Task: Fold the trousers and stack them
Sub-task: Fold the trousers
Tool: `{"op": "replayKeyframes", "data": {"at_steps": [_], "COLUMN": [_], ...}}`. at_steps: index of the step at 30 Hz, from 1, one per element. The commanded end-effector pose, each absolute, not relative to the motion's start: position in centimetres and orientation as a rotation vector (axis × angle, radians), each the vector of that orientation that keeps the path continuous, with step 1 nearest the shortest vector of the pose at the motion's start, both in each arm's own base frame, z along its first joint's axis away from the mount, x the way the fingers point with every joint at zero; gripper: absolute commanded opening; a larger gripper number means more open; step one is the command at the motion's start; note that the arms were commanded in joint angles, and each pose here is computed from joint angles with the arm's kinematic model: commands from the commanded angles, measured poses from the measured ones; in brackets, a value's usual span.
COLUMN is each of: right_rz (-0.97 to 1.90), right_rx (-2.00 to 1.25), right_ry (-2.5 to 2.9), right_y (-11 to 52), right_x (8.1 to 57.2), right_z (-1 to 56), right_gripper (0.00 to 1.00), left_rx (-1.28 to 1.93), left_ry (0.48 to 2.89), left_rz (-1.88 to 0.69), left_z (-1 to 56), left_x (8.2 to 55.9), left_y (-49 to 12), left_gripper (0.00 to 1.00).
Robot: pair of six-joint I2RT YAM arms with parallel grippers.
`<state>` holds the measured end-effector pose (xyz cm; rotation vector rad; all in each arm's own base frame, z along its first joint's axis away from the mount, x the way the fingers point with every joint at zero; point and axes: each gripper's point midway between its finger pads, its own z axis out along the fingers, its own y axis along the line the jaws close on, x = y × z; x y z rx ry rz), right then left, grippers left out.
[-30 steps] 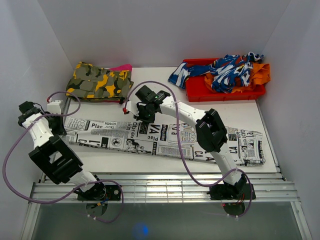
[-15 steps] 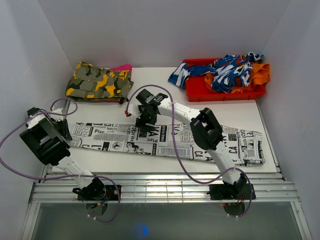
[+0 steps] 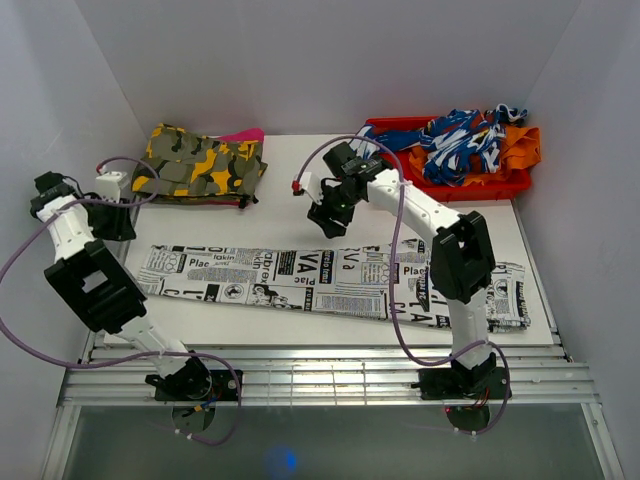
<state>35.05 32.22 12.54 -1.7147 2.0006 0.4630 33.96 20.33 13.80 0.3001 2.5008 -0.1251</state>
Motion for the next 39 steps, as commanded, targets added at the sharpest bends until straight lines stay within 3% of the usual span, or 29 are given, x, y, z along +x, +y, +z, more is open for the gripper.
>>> {"op": "replayKeyframes", "data": {"at_steps": [1, 6, 11, 18, 30, 39], "right_rz": [0.646, 0.65, 0.697, 0.669, 0.583, 0.581], "right_rx": [-1.804, -1.854, -1.892, -1.887, -1.852, -1.867], "right_ry": [2.061, 2.093, 2.182, 2.221, 2.301, 2.367], "right_y": [33.5, 33.8, 32.8, 32.0, 30.4, 28.9], "right_x": [31.9, 31.0, 29.1, 28.8, 28.4, 26.8], "right_z": [10.8, 8.8, 6.1, 4.6, 4.6, 3.2], "right_gripper": [0.61, 0.53, 0.49, 0.46, 0.34, 0.33], "left_rx": [0.485, 0.646, 0.919, 1.217, 1.453, 1.565], "left_ry": [2.505, 2.444, 2.358, 2.219, 2.146, 2.15], "left_rz": [-0.324, -0.39, -0.565, -0.573, -0.642, -0.661], "left_z": [12.0, 10.4, 10.3, 10.5, 8.4, 6.6], "left_x": [34.8, 36.6, 36.3, 36.6, 36.3, 34.7], "left_y": [16.8, 17.0, 14.8, 9.7, 3.3, 2.4], "left_gripper": [0.47, 0.39, 0.38, 0.38, 0.35, 0.35]}}
